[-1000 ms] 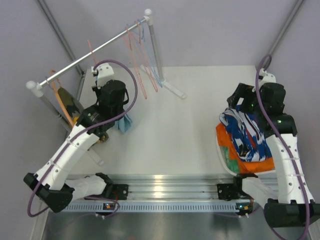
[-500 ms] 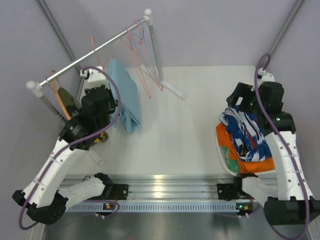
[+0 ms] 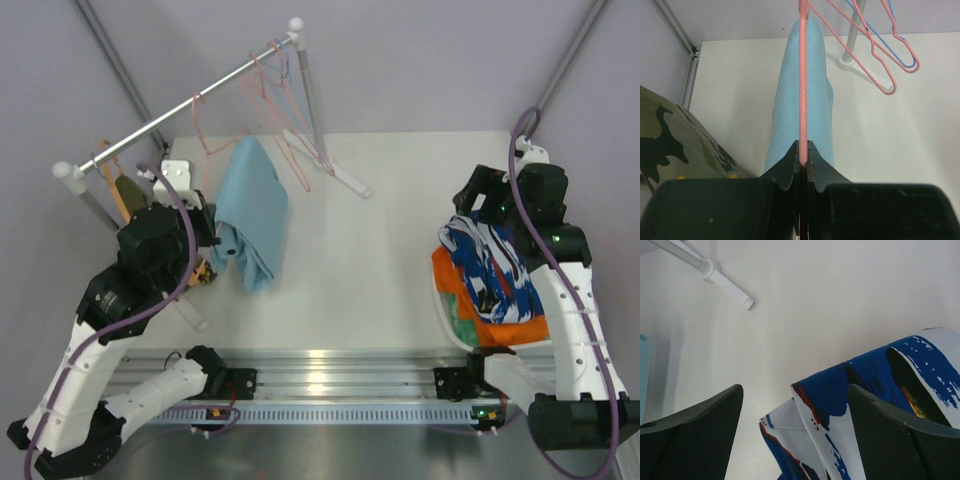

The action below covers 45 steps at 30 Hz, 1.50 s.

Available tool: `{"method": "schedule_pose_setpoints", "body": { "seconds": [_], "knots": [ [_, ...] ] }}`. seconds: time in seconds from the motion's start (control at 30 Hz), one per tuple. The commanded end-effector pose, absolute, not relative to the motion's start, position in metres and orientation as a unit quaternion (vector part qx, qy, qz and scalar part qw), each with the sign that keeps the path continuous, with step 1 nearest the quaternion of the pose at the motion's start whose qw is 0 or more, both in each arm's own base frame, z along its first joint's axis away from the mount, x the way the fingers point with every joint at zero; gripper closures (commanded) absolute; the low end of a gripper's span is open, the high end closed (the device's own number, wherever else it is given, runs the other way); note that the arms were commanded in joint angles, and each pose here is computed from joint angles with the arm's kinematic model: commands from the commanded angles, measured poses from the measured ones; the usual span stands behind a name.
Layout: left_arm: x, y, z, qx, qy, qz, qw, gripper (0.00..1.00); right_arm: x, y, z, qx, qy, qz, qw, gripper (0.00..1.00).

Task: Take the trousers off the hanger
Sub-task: Pick up the hanger from the clothesline, then remove the trousers from the hanger.

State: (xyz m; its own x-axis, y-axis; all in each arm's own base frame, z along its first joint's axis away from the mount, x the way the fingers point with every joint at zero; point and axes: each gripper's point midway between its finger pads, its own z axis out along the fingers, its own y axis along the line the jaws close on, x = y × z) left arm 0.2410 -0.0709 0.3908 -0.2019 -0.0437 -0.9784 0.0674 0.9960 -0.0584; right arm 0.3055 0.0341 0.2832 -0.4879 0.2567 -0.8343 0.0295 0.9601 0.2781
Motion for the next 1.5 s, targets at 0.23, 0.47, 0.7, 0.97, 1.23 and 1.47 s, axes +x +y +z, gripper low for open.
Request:
{"method": "schedule_pose_setpoints", "body": {
  "seconds": [0.23,0.47,0.7,0.97,1.23,1.47],
  "knots": [
    [0.194,-0.083,0.463,0.052,0.677,-0.179,0.712,1.0,0.317,0.036,0.315,0.064,0.822,0.129,0.551,0.14],
    [0.161,-0.094,0.472,0.113,0.657,-0.233,0.708,1.0,0.321,0.053,0.342,0.03,0.79,0.17,0.588,0.13],
    [0.134,-0.101,0.48,0.16,0.637,-0.271,0.704,1.0,0.327,0.065,0.354,0.021,0.773,0.207,0.6,0.13],
    [0.121,-0.13,0.489,0.227,0.613,-0.325,0.683,1.0,0.328,0.065,0.35,0.013,0.776,0.204,0.597,0.12],
    [0.14,-0.162,0.504,0.22,0.577,-0.38,0.689,1.0,0.327,0.067,0.351,0.003,0.777,0.204,0.596,0.08],
    [0.164,-0.194,0.508,0.207,0.554,-0.433,0.681,1.0,0.321,0.086,0.362,-0.084,0.749,0.229,0.617,0.0]
  ]
}}
